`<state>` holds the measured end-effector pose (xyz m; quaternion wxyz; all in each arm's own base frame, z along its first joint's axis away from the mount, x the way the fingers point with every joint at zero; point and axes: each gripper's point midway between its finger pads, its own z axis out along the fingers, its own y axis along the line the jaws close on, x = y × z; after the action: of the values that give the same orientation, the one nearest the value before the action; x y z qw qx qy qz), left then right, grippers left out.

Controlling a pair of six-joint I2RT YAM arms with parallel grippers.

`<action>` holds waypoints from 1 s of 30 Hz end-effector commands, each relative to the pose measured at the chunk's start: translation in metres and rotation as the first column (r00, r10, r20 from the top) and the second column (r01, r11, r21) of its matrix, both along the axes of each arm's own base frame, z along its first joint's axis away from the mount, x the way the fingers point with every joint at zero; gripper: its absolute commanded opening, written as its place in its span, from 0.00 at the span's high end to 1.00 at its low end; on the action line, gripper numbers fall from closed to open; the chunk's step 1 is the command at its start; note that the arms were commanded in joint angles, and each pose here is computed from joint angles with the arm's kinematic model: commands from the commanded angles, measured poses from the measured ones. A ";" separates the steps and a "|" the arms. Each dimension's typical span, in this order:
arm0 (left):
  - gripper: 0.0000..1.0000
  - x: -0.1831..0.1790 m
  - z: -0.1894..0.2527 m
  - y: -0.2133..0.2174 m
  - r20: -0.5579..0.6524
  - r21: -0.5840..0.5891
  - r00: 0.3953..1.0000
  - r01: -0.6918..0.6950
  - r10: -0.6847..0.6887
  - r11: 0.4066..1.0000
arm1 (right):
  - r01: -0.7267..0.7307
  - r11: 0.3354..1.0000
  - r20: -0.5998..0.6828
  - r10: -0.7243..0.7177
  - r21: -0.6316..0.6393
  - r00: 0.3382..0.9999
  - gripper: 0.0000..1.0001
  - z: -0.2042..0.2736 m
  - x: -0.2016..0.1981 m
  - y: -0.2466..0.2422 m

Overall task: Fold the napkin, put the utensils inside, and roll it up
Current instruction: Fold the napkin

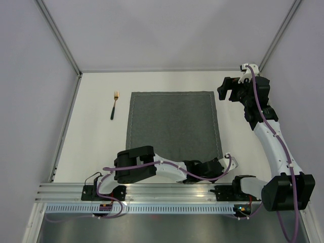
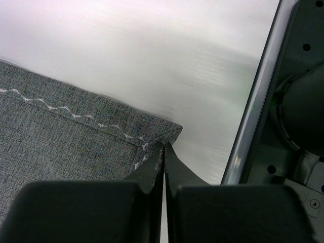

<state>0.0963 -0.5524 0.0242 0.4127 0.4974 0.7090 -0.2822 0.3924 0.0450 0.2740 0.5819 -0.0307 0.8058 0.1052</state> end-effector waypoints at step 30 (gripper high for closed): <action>0.51 -0.006 0.028 -0.020 0.029 -0.092 0.998 0.058 -0.056 0.994 | -0.008 1.000 -0.002 0.008 0.008 1.000 0.02 -0.003 0.002 0.003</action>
<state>0.0932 -0.5576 0.0371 0.4178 0.4966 0.6988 -0.3008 0.3932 0.0453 0.2713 0.5786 -0.0310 0.8081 0.1057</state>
